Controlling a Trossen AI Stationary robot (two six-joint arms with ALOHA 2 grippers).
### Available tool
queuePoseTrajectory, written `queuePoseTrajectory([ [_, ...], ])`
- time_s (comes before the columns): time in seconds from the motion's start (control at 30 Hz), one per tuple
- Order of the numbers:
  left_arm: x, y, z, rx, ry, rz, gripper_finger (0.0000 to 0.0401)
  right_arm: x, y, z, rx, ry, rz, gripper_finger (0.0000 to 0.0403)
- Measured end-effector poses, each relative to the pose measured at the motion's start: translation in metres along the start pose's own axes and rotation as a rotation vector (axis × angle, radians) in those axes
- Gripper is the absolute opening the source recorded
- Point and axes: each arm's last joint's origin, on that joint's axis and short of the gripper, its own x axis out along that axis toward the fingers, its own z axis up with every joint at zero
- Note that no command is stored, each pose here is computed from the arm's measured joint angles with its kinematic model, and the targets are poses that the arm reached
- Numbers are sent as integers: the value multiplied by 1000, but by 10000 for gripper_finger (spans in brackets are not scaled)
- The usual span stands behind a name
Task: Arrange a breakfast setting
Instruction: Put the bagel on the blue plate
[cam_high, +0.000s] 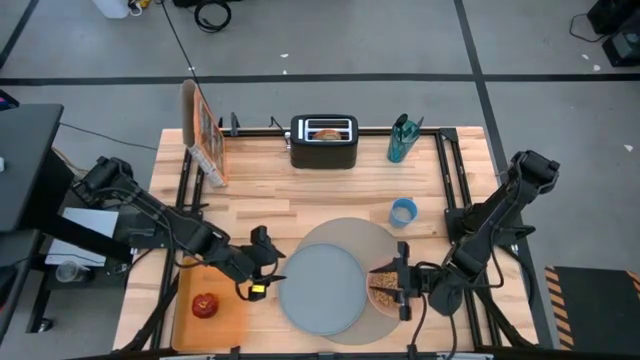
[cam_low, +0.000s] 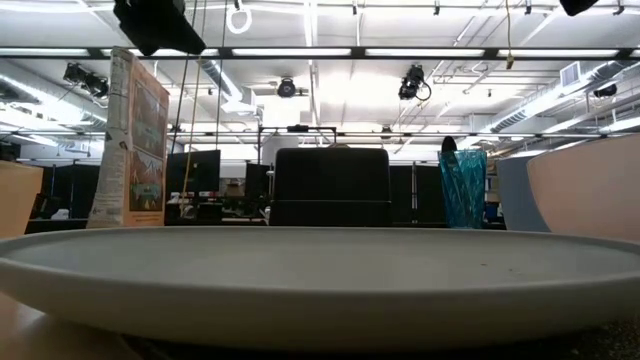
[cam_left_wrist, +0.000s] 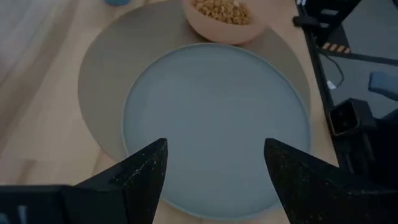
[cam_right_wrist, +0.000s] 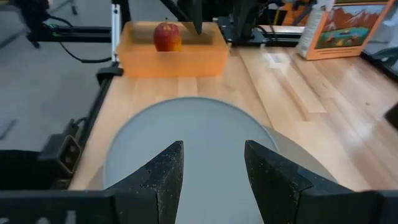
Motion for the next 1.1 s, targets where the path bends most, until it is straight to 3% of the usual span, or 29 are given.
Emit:
queuePoseTrajectory([
  [0.37, 1, 1, 1, 9, -34, 64, 274, 8, -12, 6, 1, 29, 5, 178],
  [0.57, 1, 1, -2, 96, -7, 60, 274, 26, -29, 11, -11, 54, -20, 178],
  [0.9, 17, 20, -12, 289, -56, 103, 274, 77, -123, 32, -40, 125, -133, 173],
  [1.1, 35, 49, -19, 301, -79, 80, 274, 93, -191, 39, 28, 137, -135, 172],
])
